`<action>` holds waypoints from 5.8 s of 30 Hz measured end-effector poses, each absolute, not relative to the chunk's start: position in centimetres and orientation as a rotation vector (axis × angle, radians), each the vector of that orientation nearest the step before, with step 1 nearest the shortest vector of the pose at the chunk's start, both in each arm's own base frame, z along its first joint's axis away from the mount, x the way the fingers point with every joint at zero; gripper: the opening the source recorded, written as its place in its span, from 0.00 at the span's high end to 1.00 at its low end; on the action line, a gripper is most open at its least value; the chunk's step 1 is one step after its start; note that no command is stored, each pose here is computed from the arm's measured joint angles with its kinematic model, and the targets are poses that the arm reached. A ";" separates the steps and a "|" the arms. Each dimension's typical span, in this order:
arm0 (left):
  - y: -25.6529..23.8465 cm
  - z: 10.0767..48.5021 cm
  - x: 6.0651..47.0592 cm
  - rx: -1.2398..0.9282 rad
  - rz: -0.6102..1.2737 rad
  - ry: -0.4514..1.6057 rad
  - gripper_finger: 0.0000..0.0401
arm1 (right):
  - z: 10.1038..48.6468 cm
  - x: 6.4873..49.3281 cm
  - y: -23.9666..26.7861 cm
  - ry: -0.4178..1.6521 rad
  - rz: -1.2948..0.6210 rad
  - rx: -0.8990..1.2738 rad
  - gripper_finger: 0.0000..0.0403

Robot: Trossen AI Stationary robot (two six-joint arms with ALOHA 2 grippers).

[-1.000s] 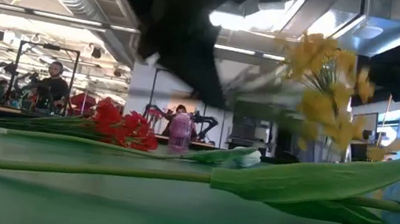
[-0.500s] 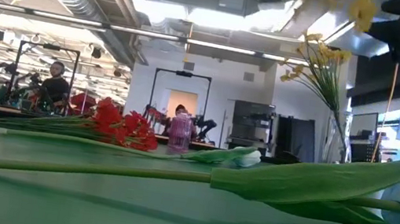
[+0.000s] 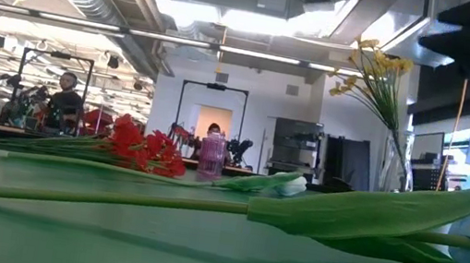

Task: Sort flowers into vase by color
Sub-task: Put the yellow flowers into the transparent vase

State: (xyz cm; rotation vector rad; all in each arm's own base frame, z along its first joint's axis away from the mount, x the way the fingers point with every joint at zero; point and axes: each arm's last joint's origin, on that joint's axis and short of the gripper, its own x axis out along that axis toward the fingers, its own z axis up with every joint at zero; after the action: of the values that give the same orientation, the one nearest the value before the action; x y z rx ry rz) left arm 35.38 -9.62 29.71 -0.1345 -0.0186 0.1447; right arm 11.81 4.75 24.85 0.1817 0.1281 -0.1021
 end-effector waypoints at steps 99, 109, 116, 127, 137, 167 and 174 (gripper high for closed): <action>-5.4 31.3 32.3 -0.164 0.301 0.154 0.61 | 29.6 11.3 0.8 -0.046 -0.324 0.093 0.97; -5.1 31.2 32.3 -0.178 0.314 0.160 0.61 | 29.7 8.6 -0.2 -0.054 -0.499 -0.002 0.96; -5.1 31.0 32.3 -0.171 0.317 0.181 0.61 | 30.0 8.6 -0.5 0.117 -0.646 -0.085 0.97; -5.0 31.0 32.2 -0.174 0.318 0.182 0.61 | 33.3 8.6 -0.7 0.203 -0.769 -0.153 0.96; -5.0 31.0 32.3 -0.178 0.317 0.180 0.61 | 32.1 8.3 -0.9 0.288 -0.865 -0.164 0.96; -4.6 31.0 32.3 -0.179 0.330 0.179 0.61 | 31.4 9.9 -2.0 0.235 -0.685 -0.132 0.98; -4.8 30.7 32.2 -0.173 0.328 0.209 0.61 | 31.0 9.0 -2.4 0.160 -0.580 -0.076 0.97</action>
State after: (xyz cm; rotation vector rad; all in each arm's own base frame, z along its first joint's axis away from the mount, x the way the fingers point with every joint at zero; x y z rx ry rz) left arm 32.22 -4.78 30.71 -0.1726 0.2090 0.3281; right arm 8.96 -2.45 30.96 -0.0757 0.1604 -0.5804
